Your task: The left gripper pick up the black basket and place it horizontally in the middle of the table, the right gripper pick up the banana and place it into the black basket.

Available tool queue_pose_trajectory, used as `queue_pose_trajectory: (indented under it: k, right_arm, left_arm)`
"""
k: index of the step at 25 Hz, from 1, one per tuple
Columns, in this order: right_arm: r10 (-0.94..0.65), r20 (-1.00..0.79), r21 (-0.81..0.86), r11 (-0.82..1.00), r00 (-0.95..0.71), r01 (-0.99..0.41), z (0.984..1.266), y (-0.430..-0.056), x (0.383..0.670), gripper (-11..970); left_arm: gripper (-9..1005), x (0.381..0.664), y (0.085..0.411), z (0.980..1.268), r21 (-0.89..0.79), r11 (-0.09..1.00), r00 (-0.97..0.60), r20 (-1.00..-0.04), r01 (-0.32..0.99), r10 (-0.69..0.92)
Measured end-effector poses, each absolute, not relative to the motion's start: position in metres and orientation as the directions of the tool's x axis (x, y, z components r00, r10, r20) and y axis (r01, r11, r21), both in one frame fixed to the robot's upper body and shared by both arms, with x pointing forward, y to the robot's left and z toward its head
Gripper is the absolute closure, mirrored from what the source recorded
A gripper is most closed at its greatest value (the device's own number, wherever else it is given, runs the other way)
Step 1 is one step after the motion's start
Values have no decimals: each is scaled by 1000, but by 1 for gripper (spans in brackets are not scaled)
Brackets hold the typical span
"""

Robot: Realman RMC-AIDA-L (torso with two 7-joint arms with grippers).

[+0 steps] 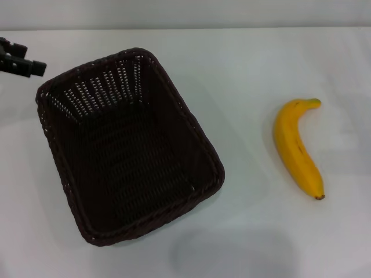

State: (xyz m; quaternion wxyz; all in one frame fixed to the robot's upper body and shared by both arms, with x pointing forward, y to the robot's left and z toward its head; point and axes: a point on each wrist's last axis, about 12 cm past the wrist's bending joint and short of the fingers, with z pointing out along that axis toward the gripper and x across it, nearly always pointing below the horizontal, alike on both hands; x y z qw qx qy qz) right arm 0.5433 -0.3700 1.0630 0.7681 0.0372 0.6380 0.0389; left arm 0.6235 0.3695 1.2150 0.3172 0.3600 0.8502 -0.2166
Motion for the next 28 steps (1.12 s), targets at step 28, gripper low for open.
queue_pose_trajectory:
  k: [28]
  right_arm:
    - [201,-966,206,978,160,14,1055,-379,533,118]
  left_arm:
    - [261,621,360,1163,-38,598,-459,-681,800,571]
